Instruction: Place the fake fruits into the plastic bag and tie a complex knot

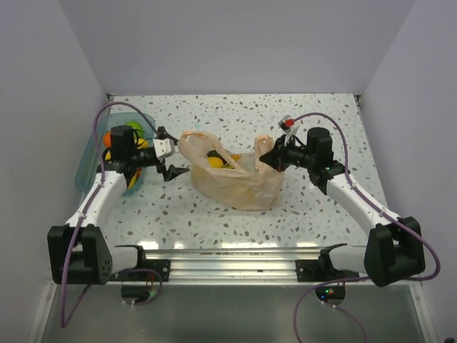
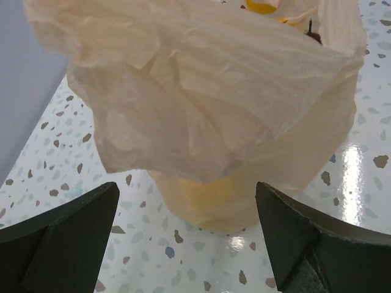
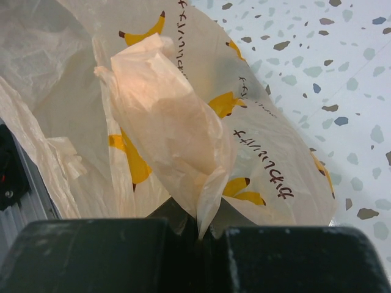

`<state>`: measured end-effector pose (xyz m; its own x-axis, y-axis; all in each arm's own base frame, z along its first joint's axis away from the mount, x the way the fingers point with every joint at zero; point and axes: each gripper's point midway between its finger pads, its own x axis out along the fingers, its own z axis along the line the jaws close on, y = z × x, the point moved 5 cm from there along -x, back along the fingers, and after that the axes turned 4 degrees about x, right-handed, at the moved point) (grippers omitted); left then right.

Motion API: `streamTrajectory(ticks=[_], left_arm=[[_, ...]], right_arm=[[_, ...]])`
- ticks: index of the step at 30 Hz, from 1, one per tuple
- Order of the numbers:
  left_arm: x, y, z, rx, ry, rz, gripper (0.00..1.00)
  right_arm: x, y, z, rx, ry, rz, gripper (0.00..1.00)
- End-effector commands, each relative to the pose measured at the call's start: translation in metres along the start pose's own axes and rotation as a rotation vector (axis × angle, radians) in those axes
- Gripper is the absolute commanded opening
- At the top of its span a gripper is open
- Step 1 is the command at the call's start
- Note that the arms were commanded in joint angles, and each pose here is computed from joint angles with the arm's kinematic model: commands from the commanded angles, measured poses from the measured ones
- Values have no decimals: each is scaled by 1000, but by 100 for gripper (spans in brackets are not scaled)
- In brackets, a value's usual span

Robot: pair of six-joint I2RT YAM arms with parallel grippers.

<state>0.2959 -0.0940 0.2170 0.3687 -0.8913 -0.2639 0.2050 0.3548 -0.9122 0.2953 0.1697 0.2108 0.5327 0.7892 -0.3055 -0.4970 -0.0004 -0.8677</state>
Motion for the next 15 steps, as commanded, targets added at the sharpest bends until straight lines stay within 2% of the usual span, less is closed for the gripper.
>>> streamTrajectory(ticks=[1,5,10,14,15], left_arm=[[25,-19,35,211,-81,-127,100],[52,-20,49,181,-58,-183,100],[84,-52,55,142,54,-300,100],[103,-72,38,96,190,-365,100],[110,-77,24,76,264,-376,100]], right_arm=[[-1,-9,5,-94,-63,12,0],[1,-4,4,-145,-94,49,0],[4,-2,2,-197,-120,71,0],[5,-3,-2,-230,-116,81,0],[6,-4,-2,-237,-120,81,0]])
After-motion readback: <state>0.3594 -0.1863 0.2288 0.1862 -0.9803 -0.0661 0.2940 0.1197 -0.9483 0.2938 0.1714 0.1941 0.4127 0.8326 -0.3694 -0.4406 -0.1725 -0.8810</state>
